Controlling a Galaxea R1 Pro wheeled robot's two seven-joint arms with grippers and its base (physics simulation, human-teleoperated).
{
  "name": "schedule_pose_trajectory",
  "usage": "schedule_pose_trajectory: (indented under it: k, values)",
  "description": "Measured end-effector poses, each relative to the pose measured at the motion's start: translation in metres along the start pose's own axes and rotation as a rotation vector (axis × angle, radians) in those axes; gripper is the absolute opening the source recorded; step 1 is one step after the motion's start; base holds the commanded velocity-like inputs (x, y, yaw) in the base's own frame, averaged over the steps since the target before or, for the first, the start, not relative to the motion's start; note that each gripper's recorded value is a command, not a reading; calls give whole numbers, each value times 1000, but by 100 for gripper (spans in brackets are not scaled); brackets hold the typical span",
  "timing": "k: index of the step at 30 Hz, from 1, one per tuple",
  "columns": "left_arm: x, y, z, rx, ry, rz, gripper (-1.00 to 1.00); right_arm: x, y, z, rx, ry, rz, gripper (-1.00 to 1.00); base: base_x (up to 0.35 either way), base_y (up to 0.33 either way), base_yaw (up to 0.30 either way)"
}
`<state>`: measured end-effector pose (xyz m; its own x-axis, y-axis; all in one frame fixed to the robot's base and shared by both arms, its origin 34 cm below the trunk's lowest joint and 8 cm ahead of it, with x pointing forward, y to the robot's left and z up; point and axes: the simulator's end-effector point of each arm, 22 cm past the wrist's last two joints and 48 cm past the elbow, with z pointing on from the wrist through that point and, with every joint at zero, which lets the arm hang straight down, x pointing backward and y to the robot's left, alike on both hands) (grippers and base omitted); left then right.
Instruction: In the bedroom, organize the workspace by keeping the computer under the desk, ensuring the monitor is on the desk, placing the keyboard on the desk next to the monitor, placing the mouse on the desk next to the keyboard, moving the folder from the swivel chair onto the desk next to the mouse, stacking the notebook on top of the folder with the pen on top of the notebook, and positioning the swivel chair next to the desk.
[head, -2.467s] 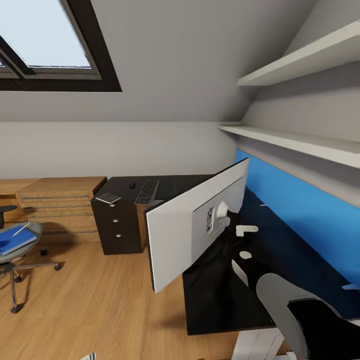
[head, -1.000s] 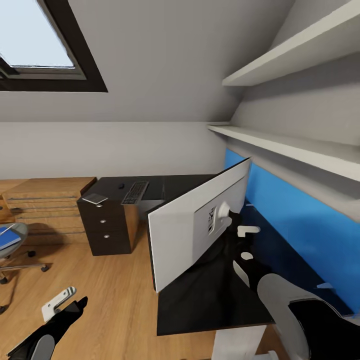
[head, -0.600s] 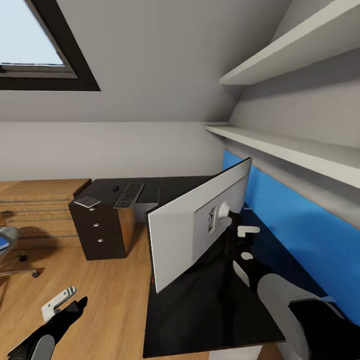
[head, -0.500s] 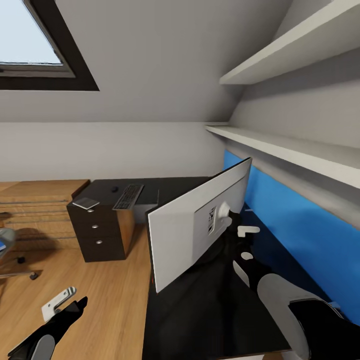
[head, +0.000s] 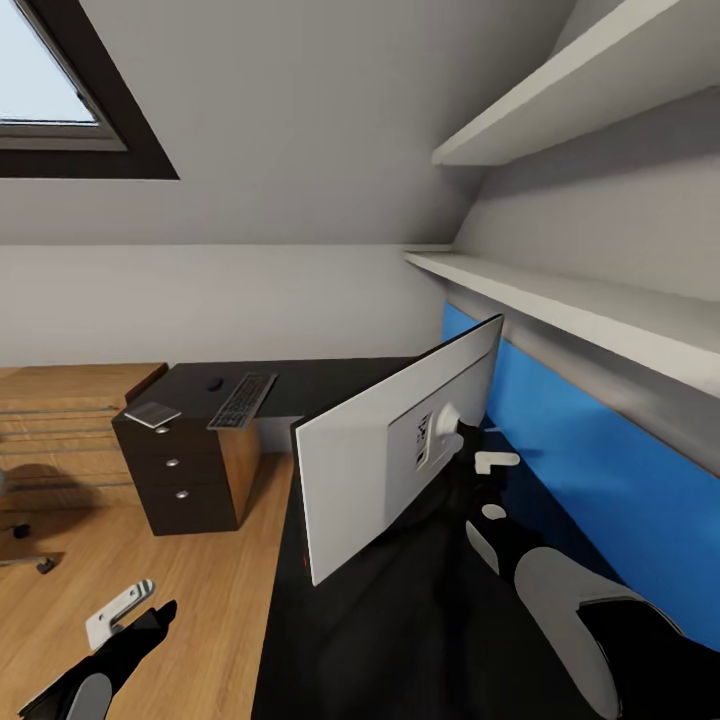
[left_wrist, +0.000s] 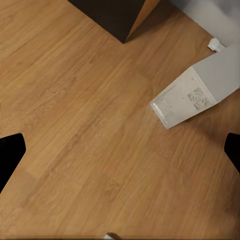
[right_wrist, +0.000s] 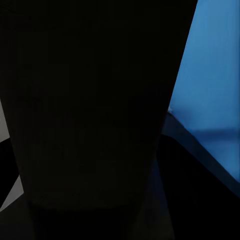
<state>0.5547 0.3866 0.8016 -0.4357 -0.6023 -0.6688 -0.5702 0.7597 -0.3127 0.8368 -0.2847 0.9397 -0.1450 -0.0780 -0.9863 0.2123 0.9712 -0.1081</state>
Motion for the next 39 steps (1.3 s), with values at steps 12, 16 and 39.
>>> schedule_pose_trajectory:
  k: [12,16,39]
  values:
    - [1,0,0,0,1,1,100,0,0,0,1,0,1,-100,1,-100,0]
    - [1,0,0,0,1,1,100,0,0,0,0,-2,0,-100,0,-276,0]
    - [1,0,0,0,2,0,100,-1,3,0,-12,-1,-5,-100,7,-80,0]
